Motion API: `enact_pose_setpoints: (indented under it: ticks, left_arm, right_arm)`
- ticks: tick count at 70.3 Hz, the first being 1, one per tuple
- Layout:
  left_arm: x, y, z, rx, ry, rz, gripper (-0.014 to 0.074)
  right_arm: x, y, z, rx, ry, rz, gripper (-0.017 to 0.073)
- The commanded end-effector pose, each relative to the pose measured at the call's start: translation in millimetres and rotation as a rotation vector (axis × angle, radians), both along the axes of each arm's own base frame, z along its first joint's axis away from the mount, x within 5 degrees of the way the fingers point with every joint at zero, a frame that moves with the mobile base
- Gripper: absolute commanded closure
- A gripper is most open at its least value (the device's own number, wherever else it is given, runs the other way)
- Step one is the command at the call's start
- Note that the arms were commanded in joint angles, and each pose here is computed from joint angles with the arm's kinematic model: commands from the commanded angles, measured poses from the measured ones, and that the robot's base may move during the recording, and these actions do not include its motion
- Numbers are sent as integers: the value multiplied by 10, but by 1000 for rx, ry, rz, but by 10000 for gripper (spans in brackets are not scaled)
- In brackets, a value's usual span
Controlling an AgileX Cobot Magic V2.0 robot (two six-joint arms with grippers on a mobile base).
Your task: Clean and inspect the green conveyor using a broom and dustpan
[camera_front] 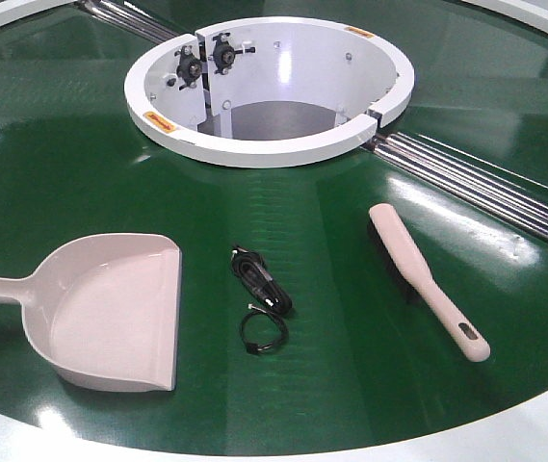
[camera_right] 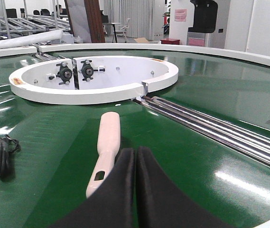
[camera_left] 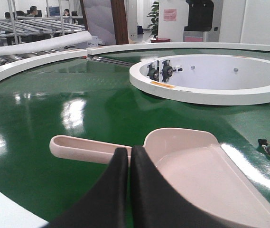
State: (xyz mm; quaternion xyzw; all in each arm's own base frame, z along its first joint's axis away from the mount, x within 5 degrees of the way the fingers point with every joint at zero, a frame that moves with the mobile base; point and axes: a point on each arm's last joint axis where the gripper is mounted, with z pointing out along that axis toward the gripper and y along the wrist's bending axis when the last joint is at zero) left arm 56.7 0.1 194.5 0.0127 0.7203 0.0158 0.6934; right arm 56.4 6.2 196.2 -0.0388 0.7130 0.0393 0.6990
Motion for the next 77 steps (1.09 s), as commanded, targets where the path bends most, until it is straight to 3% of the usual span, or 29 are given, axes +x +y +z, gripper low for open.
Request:
enact_pose_setpoints:
  ticks: [1, 56, 77]
  left_arm:
    - [-2, -1, 19, -8, -73, -4, 600]
    - [-2, -1, 19, -8, -73, -4, 600]
    - [-6, 1, 69, -7, -126, -2, 600]
  right_arm:
    - [-1, 2, 8, -7, -64, 2, 560]
    - [-1, 2, 8, -7, -64, 2, 560]
    - [-3, 2, 24, -6, -75, 2, 560]
